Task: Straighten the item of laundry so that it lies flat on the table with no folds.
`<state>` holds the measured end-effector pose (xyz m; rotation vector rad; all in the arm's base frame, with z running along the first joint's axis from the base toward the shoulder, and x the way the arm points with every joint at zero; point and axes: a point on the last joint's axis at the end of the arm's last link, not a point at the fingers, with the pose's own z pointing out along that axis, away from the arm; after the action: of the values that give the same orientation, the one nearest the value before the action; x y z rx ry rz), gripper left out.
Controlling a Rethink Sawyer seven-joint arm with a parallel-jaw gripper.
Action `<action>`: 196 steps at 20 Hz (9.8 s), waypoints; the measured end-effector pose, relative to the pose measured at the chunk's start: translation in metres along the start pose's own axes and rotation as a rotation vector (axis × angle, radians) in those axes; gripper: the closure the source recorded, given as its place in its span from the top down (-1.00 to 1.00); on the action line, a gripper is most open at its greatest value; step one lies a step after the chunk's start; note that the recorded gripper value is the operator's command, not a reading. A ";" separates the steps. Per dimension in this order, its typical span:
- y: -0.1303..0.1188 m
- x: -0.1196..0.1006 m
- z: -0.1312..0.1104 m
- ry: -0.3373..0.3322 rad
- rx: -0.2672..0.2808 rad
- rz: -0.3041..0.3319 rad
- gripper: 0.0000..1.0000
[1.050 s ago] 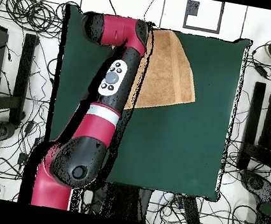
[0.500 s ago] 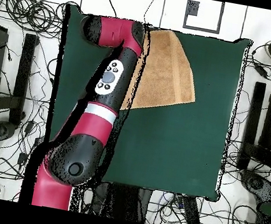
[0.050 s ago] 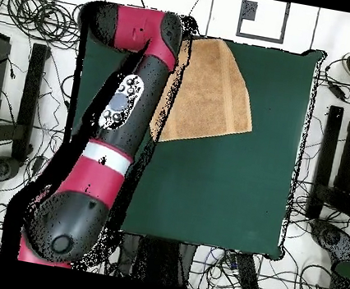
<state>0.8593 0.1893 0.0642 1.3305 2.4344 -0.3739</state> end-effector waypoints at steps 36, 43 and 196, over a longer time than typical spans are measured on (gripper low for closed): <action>-0.143 -0.014 0.085 0.077 0.055 0.045 1.00; -0.141 -0.006 0.104 0.060 0.006 0.028 1.00; -0.287 0.006 0.132 0.352 0.105 0.188 1.00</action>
<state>0.6357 -0.0084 -0.0392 1.7865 2.5619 -0.2376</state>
